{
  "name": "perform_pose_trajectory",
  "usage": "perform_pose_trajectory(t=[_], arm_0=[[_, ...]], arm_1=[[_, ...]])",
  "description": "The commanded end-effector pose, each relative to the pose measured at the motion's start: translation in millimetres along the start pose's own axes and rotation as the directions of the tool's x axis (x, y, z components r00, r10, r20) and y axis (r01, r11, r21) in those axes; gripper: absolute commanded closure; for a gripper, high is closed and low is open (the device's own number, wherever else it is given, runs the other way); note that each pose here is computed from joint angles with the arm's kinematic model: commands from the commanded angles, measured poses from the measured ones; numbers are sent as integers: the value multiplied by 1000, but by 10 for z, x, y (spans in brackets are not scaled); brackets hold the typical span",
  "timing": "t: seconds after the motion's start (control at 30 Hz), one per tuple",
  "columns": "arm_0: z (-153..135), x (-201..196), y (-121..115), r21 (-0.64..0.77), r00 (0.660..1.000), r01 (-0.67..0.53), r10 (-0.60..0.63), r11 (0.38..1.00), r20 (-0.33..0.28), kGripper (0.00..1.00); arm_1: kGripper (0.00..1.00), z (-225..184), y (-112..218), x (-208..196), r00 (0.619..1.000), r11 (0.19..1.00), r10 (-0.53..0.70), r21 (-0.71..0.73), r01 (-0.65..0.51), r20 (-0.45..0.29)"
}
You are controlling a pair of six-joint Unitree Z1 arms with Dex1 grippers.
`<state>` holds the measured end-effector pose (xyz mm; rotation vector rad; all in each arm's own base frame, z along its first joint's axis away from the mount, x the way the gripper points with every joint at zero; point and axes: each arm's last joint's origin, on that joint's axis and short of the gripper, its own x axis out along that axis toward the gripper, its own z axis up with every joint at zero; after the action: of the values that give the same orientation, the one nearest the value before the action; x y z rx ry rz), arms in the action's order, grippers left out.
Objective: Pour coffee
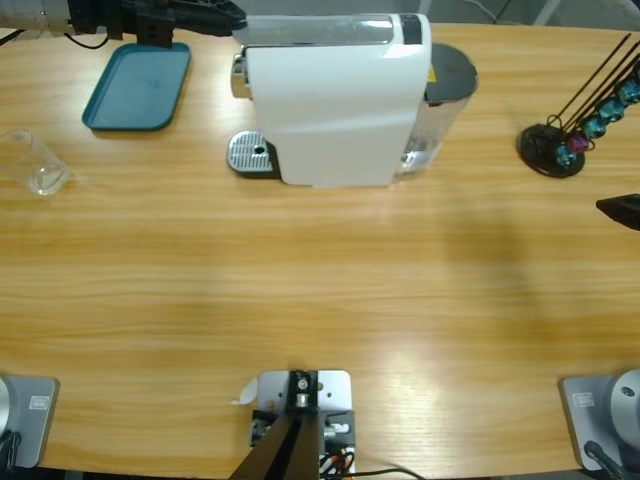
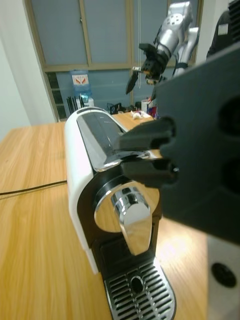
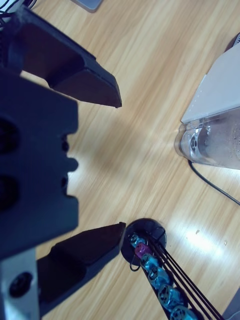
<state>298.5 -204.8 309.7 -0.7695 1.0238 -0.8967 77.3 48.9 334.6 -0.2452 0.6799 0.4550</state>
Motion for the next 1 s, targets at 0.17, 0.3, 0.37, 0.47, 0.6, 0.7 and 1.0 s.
perform_pose_trajectory(t=[0.17,0.3,0.37,0.47,0.6,0.7,1.0], arm_0=[[138,207,-833,136,975,224,-222,965,-31,1000],[172,136,-1235,337,956,277,-293,900,-3,894],[101,104,-1362,506,949,271,-315,819,1,118],[-12,17,-1399,701,944,255,-329,666,-30,11],[-275,-210,-1297,828,963,188,-267,528,-49,0],[-473,-351,-1139,861,998,40,-55,507,-14,0],[-1057,-770,-658,898,929,-294,320,327,188,2]], arm_1=[[0,-56,2,31,1000,1000,5,-2,-5,-12],[0,-48,-15,45,999,999,-36,20,36,-18],[0,-68,-52,41,994,993,-109,47,109,-14],[0,-67,-83,79,983,975,-186,120,185,-10],[4,44,-160,164,928,917,-374,152,368,10],[115,119,-262,284,893,870,-450,220,441,-10],[279,78,-501,692,873,802,-487,379,461,-32]])
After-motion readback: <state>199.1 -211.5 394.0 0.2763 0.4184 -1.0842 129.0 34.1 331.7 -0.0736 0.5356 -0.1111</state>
